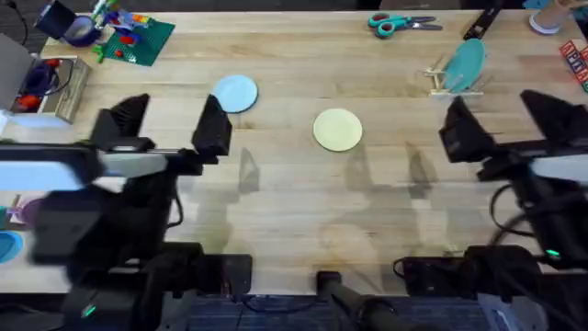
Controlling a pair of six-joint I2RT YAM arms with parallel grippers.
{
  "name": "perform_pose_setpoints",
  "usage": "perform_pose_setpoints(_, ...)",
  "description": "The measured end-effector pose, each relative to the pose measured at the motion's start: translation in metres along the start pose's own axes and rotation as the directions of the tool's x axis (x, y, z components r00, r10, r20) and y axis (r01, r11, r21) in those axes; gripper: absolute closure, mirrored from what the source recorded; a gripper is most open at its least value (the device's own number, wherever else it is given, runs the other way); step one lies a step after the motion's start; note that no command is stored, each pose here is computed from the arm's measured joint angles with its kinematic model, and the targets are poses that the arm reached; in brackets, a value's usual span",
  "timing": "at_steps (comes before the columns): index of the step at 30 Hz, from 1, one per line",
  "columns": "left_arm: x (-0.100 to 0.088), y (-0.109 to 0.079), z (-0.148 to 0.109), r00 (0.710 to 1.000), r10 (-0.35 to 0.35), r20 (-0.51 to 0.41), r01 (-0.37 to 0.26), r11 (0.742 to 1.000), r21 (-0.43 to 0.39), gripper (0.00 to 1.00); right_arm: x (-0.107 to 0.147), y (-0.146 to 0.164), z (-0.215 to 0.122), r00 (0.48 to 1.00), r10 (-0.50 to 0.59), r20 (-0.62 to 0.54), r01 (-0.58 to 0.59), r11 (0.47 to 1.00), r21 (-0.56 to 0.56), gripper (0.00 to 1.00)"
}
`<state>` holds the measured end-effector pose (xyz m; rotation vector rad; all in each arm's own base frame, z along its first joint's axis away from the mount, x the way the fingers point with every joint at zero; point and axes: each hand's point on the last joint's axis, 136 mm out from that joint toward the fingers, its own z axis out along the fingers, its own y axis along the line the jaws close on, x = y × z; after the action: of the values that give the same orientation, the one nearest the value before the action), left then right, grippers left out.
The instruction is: Pick up the plates from the table one by one and place each into a slot on the dish rack.
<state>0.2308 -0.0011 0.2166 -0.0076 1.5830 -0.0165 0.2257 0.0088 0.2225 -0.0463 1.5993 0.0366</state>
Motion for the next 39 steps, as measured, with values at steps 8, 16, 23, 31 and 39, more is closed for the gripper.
perform_pose_setpoints(8, -0.071, -0.001, -0.037, 0.999, 0.000, -0.037, 0.000, 1.000, -0.001, 0.008, -0.053, 0.001, -0.016, 0.999, 0.002, -0.043, -0.002, 1.000, 0.000, 0.007)
perform_pose_setpoints(16, -0.119, -0.002, -0.046, 0.981, -0.001, -0.195, 0.000, 1.000, -0.003, 0.007, -0.092, 0.000, -0.015, 0.987, 0.009, -0.162, -0.009, 1.000, 0.000, 0.007)
perform_pose_setpoints(23, -0.145, -0.003, -0.028, 0.944, -0.002, -0.330, 0.002, 1.000, 0.000, 0.007, -0.114, -0.001, -0.004, 0.954, 0.016, -0.300, -0.017, 1.000, 0.000, 0.007)
perform_pose_setpoints(31, -0.158, -0.008, -0.003, 0.874, -0.004, -0.486, 0.015, 1.000, 0.019, 0.007, -0.112, -0.002, 0.014, 0.867, 0.027, -0.497, -0.029, 1.000, 0.004, 0.007)
perform_pose_setpoints(39, -0.168, -0.018, 0.019, 0.813, -0.009, -0.582, 0.054, 0.997, 0.059, 0.007, -0.115, -0.002, 0.027, 0.789, 0.033, -0.614, -0.036, 0.999, 0.007, 0.007)
